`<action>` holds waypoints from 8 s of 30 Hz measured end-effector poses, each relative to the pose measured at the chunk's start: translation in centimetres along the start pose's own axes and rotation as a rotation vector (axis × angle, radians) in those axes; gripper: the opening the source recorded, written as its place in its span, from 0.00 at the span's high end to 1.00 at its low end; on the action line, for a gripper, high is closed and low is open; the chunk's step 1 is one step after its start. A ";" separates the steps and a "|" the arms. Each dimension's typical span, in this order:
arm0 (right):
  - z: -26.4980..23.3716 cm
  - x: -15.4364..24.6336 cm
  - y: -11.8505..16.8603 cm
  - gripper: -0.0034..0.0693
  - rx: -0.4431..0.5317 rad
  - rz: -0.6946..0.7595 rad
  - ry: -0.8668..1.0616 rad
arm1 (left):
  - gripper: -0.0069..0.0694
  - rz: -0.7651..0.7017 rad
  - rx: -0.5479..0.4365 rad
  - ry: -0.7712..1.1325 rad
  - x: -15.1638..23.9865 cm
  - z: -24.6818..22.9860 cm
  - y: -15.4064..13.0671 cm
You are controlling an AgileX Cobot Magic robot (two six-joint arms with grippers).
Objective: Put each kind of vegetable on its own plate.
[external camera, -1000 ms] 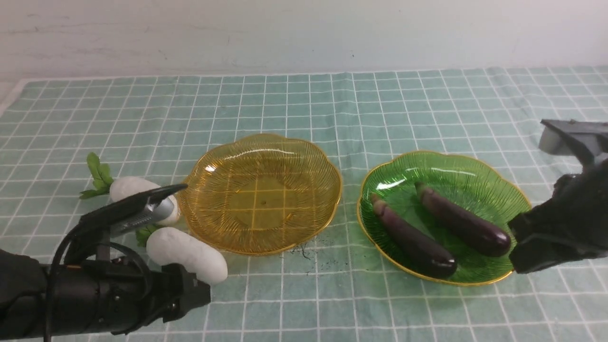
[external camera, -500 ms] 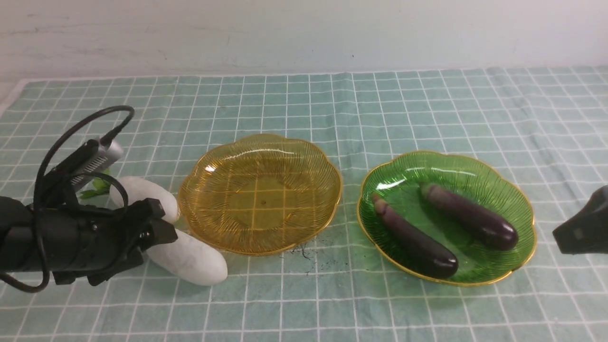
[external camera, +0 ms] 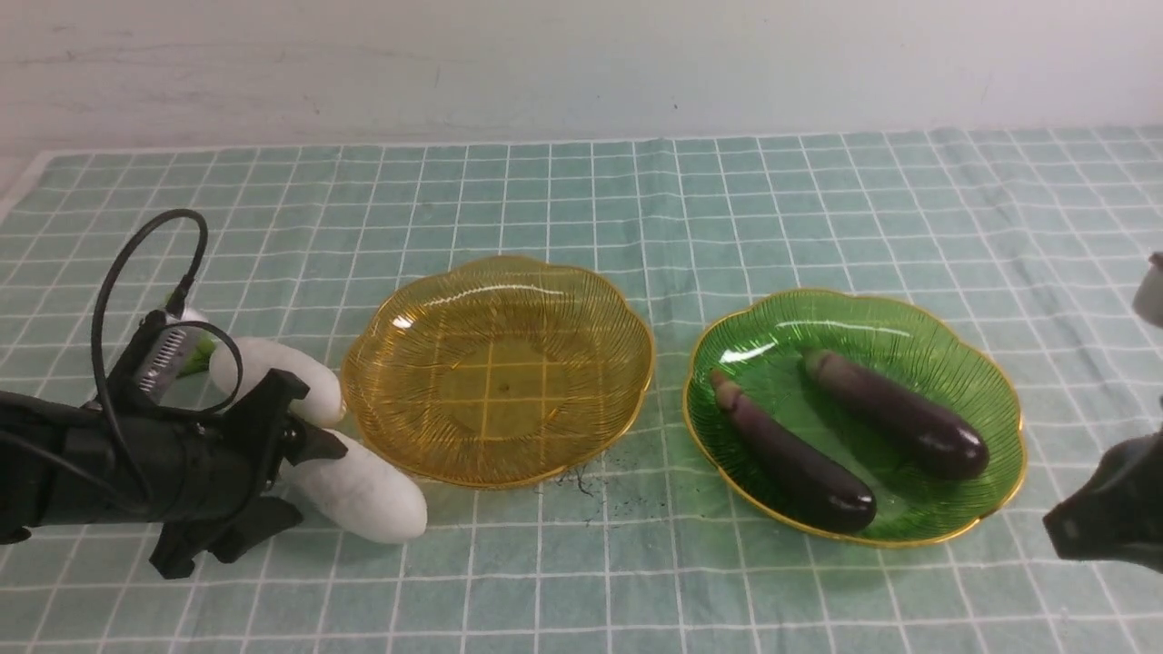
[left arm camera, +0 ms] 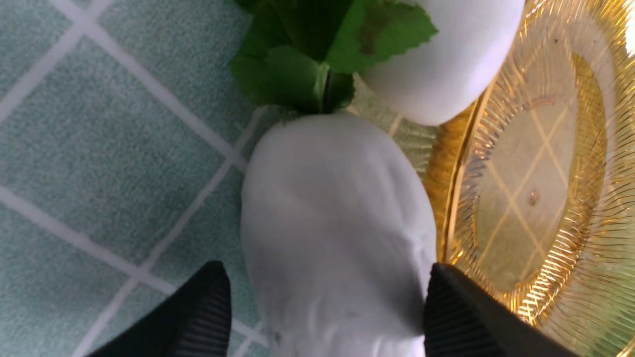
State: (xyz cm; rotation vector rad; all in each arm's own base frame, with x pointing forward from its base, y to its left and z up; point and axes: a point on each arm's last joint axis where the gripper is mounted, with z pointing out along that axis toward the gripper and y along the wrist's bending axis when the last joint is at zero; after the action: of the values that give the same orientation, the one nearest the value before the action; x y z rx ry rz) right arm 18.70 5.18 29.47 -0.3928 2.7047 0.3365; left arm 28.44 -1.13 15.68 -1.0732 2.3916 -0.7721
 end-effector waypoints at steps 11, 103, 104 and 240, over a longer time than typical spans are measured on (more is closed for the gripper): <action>0.1 0.0 -0.2 0.97 0.017 -0.006 -0.013 | 0.43 0.108 0.003 -0.022 -0.2 0.1 -0.1; 0.8 0.6 -0.1 0.97 -0.003 0.009 0.011 | 0.89 0.916 -0.056 0.191 -8.2 -11.2 -14.8; 0.8 0.6 -0.1 0.97 -0.003 0.009 0.010 | 0.90 0.916 -0.129 0.178 -8.7 -11.6 -13.9; -6.6 14.6 1.3 0.97 0.174 -0.116 -1.256 | 0.92 1.067 -0.127 0.313 -1.2 -1.4 -22.5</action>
State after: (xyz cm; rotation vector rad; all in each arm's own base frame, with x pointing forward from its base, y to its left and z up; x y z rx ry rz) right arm 3.11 1.20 29.70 -0.1724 1.4580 0.1966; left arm 40.69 -12.13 31.06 0.3898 2.7618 -0.3913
